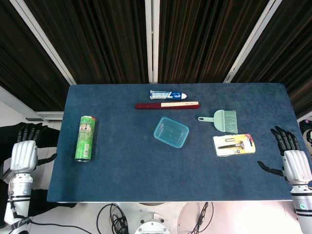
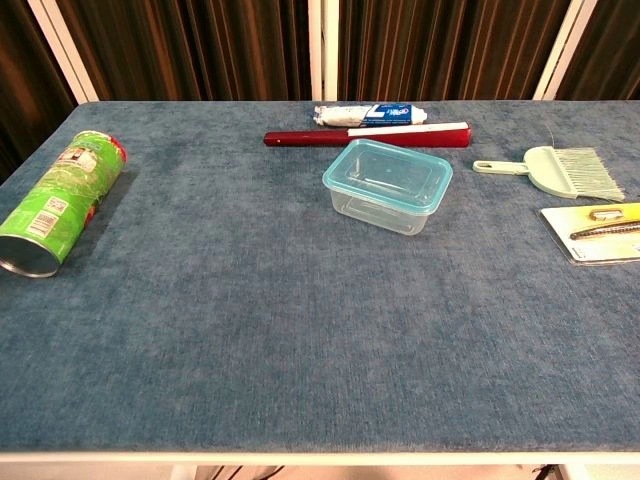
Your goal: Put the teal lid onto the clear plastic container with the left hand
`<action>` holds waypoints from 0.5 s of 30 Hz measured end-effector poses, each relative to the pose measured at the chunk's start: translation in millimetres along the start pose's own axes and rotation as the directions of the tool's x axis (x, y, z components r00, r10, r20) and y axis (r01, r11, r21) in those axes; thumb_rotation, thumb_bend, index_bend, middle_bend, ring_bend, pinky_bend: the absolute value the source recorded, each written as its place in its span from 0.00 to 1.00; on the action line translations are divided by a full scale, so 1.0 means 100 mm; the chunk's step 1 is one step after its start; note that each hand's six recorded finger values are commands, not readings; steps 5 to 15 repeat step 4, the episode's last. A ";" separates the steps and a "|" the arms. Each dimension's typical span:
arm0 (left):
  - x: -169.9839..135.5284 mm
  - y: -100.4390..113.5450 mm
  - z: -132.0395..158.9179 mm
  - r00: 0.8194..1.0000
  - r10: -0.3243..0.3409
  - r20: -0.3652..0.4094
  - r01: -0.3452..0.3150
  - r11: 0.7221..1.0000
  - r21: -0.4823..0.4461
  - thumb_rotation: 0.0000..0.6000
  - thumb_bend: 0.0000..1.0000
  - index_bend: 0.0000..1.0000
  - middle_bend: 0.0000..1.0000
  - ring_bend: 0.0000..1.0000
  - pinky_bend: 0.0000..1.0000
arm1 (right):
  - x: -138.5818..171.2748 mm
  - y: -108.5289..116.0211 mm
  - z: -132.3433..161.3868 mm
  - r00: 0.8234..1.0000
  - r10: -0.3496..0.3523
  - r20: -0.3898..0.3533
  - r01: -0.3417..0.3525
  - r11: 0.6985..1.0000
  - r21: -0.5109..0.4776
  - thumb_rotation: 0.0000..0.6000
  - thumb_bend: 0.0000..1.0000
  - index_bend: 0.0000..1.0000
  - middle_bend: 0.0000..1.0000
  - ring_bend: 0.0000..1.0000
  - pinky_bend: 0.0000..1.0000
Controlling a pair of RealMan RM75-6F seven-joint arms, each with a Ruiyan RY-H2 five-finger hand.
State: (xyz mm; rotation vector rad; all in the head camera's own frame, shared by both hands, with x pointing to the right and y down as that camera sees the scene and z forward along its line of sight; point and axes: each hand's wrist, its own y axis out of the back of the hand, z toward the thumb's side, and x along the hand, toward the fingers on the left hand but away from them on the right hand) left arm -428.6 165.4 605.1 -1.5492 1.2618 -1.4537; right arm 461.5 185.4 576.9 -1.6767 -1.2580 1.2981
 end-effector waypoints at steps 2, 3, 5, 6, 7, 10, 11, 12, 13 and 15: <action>-0.12 0.00 -0.07 1.000 0.001 -0.006 -0.001 1.000 0.001 1.00 0.03 0.16 0.08 0.00 0.00 | 0.05 -0.01 0.00 1.000 -0.001 0.001 0.001 1.000 0.002 1.00 0.08 0.00 0.00 0.00 0.00; -0.17 -0.01 -0.09 1.000 -0.002 -0.007 0.002 1.000 -0.001 1.00 0.03 0.16 0.08 0.00 0.00 | 0.06 -0.01 0.00 1.000 0.000 0.002 0.000 1.000 0.005 1.00 0.08 0.00 0.00 0.00 0.00; -0.22 -0.02 -0.10 1.000 -0.005 -0.006 0.005 1.000 -0.003 1.00 0.03 0.16 0.08 0.00 0.00 | 0.07 -0.02 0.01 1.000 0.003 0.001 -0.003 1.000 0.007 1.00 0.09 0.00 0.00 0.00 0.00; -0.22 -0.02 -0.10 1.000 -0.005 -0.006 0.005 1.000 -0.003 1.00 0.03 0.16 0.08 0.00 0.00 | 0.07 -0.02 0.01 1.000 0.003 0.001 -0.003 1.000 0.007 1.00 0.09 0.00 0.00 0.00 0.00; -0.22 -0.02 -0.10 1.000 -0.005 -0.006 0.005 1.000 -0.003 1.00 0.03 0.16 0.08 0.00 0.00 | 0.07 -0.02 0.01 1.000 0.003 0.001 -0.003 1.000 0.007 1.00 0.09 0.00 0.00 0.00 0.00; -0.22 -0.02 -0.10 1.000 -0.005 -0.006 0.005 1.000 -0.003 1.00 0.03 0.16 0.08 0.00 0.00 | 0.07 -0.02 0.01 1.000 0.003 0.001 -0.003 1.000 0.007 1.00 0.09 0.00 0.00 0.00 0.00; -0.22 -0.02 -0.10 1.000 -0.005 -0.006 0.005 1.000 -0.003 1.00 0.03 0.16 0.08 0.00 0.00 | 0.07 -0.02 0.01 1.000 0.003 0.001 -0.003 1.000 0.007 1.00 0.09 0.00 0.00 0.00 0.00; -0.22 -0.02 -0.10 1.000 -0.005 -0.006 0.005 1.000 -0.003 1.00 0.03 0.16 0.08 0.00 0.00 | 0.07 -0.02 0.01 1.000 0.003 0.001 -0.003 1.000 0.007 1.00 0.09 0.00 0.00 0.00 0.00; -0.22 -0.02 -0.10 1.000 -0.005 -0.006 0.005 1.000 -0.003 1.00 0.03 0.16 0.08 0.00 0.00 | 0.07 -0.02 0.01 1.000 0.003 0.001 -0.003 1.000 0.007 1.00 0.09 0.00 0.00 0.00 0.00; -0.22 -0.02 -0.10 1.000 -0.005 -0.006 0.005 1.000 -0.003 1.00 0.03 0.16 0.08 0.00 0.00 | 0.07 -0.02 0.01 1.000 0.003 0.001 -0.003 1.000 0.007 1.00 0.09 0.00 0.00 0.00 0.00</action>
